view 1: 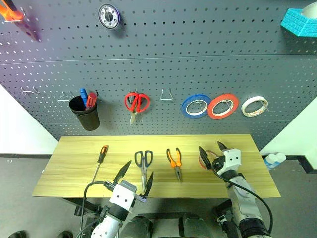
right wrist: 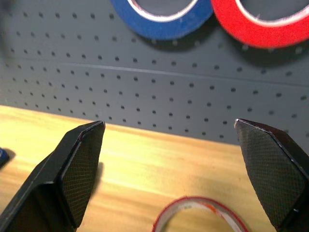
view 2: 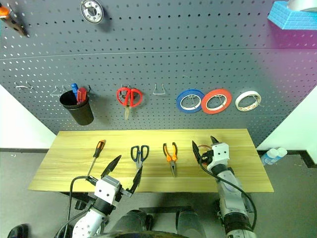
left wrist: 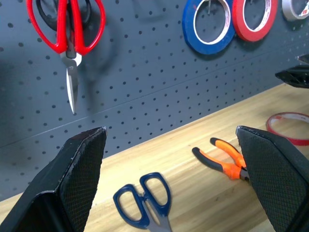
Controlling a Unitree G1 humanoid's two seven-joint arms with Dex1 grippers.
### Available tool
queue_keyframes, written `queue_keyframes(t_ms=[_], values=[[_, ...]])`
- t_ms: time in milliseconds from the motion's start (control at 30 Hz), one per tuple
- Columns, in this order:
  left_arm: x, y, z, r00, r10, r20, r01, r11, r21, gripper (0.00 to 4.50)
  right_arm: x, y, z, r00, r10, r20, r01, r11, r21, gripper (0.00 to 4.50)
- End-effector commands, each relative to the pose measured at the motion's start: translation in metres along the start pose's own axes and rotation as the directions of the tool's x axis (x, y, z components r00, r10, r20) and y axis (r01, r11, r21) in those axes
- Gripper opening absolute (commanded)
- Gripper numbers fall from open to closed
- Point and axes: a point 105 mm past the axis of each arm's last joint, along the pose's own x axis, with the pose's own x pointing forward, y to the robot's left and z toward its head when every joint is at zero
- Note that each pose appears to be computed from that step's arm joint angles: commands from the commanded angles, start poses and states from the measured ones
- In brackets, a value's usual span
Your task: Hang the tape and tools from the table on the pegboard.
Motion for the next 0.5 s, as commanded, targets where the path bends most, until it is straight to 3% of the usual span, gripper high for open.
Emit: queue_keyframes(t_ms=[33, 500], values=[[-0.002, 0.002, 0.011, 1.0, 0.004, 0.029, -0.005, 1.0, 0.012, 4.48, 0.002, -0.003, 0.013, 0.999, -0.002, 0.039, 0.002, 1.0, -0.015, 4.5], [-0.008, -0.006, -0.001, 1.0, -0.029, -0.011, 0.029, 1.0, 0.0, 4.48, 0.006, -0.001, 0.016, 0.999, -0.001, 0.035, 0.001, 1.0, -0.009, 4.5]])
